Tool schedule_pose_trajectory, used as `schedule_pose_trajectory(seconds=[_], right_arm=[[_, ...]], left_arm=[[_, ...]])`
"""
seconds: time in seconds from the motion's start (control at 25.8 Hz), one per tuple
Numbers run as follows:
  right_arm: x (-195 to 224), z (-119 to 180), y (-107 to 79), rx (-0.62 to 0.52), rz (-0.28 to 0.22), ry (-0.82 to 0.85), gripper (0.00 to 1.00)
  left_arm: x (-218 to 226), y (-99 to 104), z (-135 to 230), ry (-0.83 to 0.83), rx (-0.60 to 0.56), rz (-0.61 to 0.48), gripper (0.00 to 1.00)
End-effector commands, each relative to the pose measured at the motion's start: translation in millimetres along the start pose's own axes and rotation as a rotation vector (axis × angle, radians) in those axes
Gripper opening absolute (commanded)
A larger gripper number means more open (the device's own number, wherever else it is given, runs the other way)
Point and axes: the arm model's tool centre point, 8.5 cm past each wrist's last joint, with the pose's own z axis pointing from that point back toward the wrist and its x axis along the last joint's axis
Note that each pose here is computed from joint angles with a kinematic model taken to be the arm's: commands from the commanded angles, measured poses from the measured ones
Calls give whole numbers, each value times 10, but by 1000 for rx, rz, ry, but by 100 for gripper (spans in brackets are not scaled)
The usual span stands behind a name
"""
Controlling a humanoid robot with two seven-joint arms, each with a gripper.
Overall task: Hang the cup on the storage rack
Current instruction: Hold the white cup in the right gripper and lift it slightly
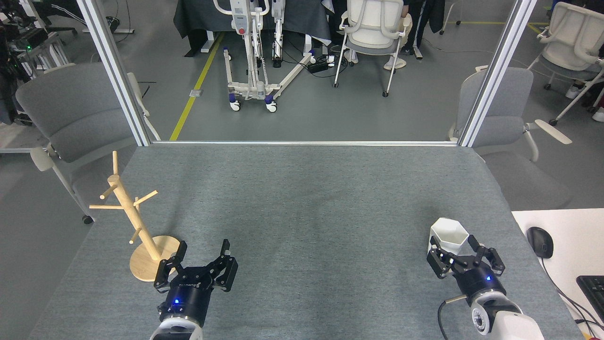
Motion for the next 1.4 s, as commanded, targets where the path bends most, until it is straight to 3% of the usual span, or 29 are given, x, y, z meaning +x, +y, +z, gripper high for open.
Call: schedule_pose_trajectory(seconds=[0.0, 0.31, 0.66, 1.36], right_arm=[[-26, 6, -2, 1, 3, 4, 100], [-25, 31, 125, 45, 11, 2, 100], [-1, -183, 5, 51, 22, 30, 100], [19, -259, -14, 63, 18, 37, 100]], left_arm=[[-1, -3, 1, 2, -1, 0, 100], [-2, -24, -1, 3, -7, -1, 100], [1, -40, 0, 3, -12, 1, 100], [1, -46, 1, 3, -13, 1, 100]])
